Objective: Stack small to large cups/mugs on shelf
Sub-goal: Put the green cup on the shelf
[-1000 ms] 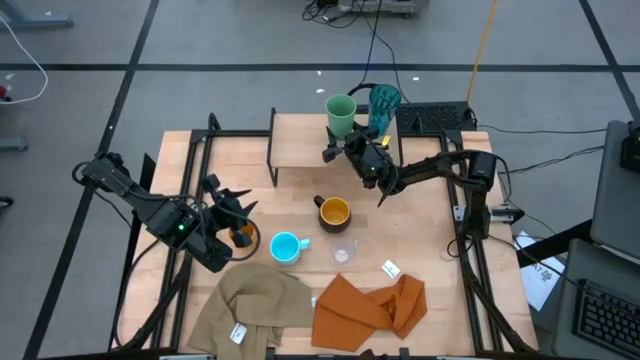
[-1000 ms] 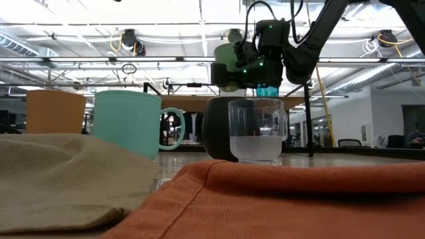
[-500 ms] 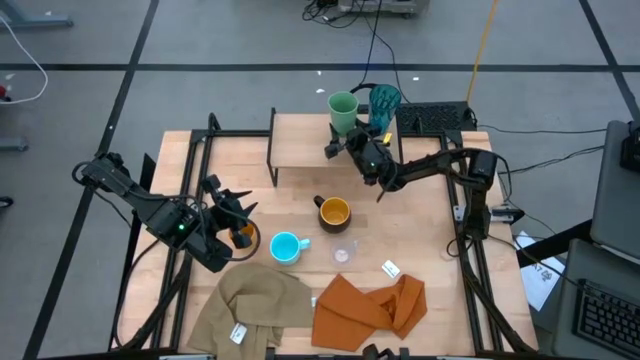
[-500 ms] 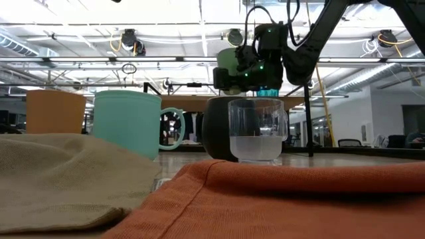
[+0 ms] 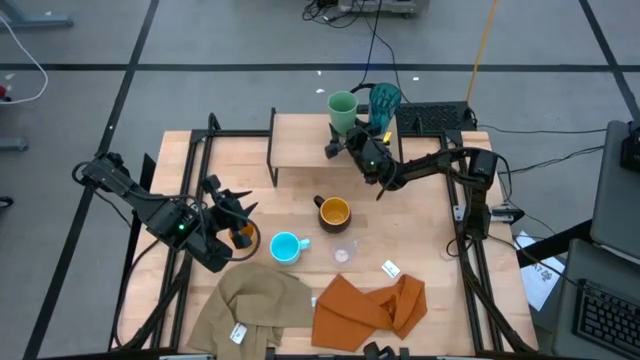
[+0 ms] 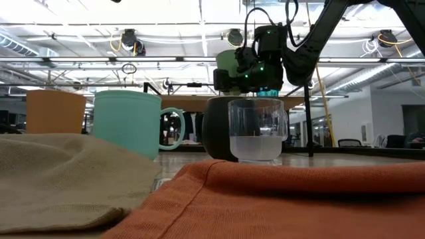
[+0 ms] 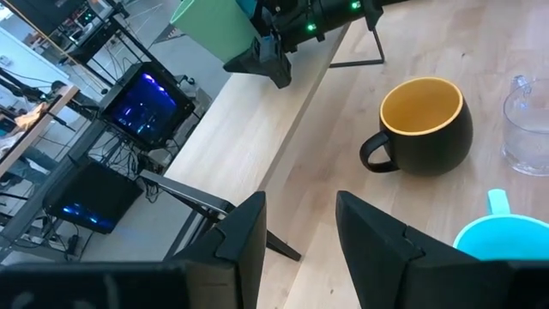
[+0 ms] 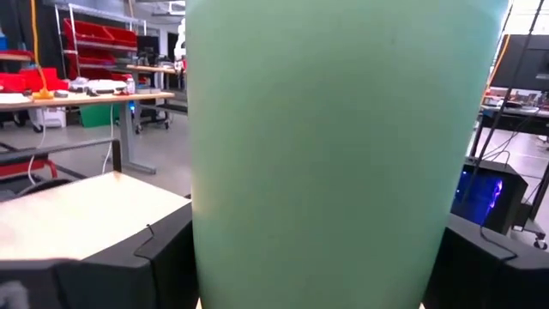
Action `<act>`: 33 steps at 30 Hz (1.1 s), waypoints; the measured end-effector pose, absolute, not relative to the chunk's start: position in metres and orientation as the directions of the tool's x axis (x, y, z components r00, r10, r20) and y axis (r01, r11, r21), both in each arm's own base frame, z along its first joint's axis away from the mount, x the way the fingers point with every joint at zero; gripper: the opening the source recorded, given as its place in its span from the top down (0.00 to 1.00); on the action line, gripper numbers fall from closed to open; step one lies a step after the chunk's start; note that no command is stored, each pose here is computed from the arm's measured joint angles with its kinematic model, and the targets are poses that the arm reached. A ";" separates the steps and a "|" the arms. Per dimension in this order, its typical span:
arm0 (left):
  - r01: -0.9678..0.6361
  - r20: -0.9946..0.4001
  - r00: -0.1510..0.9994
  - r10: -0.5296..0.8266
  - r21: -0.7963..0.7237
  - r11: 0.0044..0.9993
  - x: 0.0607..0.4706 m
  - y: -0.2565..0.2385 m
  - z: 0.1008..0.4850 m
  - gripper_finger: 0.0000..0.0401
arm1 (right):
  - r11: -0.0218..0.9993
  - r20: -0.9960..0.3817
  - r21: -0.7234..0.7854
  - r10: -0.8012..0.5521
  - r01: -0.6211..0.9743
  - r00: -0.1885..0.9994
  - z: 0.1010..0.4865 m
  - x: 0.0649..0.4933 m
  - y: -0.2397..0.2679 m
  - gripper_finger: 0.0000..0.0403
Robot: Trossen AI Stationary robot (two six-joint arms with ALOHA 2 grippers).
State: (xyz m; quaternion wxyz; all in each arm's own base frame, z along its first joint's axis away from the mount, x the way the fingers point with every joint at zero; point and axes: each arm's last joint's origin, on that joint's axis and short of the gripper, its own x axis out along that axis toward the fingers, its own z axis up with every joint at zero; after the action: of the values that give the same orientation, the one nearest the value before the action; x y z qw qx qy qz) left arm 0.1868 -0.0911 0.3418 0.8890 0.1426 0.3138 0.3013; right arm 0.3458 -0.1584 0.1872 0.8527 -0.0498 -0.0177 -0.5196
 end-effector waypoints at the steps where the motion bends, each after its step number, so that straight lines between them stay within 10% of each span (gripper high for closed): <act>1: -0.446 -0.474 0.621 0.624 0.442 0.779 0.187 -0.091 0.342 0.64 | 0.456 0.081 -0.067 -0.884 0.888 0.460 0.187 0.346 -0.158 0.24; 33: -0.446 -0.474 0.622 0.623 0.440 0.780 0.187 -0.091 0.342 0.64 | 0.461 0.052 -0.073 -0.884 0.885 0.465 0.184 0.346 -0.159 0.19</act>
State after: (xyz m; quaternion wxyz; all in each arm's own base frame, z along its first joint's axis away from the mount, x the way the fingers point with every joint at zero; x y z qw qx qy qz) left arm 0.1869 -0.0912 0.3418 0.8894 0.1410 0.3143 0.3006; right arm 0.3461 -0.1587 0.1835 0.8546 -0.0445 -0.0034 -0.5174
